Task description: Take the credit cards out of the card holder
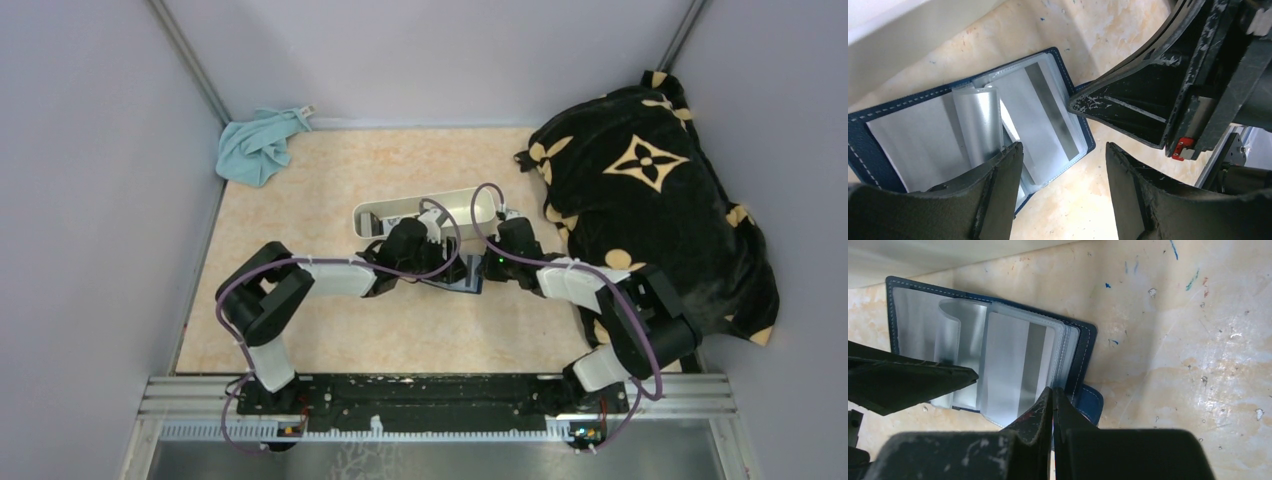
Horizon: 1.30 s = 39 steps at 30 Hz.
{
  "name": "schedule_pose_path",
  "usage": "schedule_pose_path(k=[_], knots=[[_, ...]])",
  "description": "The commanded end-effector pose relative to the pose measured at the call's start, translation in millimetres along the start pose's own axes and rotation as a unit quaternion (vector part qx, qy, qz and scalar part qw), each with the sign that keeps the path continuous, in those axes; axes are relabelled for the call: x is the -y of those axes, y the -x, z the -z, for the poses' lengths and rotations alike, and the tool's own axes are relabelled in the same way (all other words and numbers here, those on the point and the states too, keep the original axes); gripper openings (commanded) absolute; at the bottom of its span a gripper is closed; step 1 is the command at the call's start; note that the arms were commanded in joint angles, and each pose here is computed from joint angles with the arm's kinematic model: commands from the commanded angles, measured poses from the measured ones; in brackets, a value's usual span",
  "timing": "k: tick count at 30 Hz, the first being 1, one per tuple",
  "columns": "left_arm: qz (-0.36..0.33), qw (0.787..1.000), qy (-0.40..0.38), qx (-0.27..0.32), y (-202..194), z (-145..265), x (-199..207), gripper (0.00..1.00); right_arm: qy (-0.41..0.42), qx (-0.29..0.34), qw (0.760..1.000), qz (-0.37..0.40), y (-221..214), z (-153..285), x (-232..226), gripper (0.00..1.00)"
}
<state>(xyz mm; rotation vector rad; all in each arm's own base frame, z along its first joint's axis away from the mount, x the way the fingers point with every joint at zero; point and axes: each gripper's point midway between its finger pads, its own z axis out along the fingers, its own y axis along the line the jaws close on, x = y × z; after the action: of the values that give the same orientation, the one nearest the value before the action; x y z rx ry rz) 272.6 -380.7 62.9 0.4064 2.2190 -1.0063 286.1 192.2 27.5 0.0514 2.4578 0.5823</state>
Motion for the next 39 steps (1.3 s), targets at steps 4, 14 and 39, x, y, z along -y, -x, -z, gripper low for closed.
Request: schedule_pose_path(k=[4,14,39], knots=[[0.012,1.0,0.018,-0.017,-18.2,-2.2,-20.5,0.68,0.012,0.002,1.0,-0.004,-5.2,-6.8,-2.1,0.0],[0.023,0.999,0.028,-0.018,-25.6,-0.3,-32.1,0.67,0.014,-0.005,1.0,-0.008,-11.4,-10.6,0.1,0.0],[0.086,0.987,-0.13,0.043,-7.8,0.8,18.3,0.53,0.012,-0.027,0.999,-0.015,-32.0,-17.0,9.1,0.0]])
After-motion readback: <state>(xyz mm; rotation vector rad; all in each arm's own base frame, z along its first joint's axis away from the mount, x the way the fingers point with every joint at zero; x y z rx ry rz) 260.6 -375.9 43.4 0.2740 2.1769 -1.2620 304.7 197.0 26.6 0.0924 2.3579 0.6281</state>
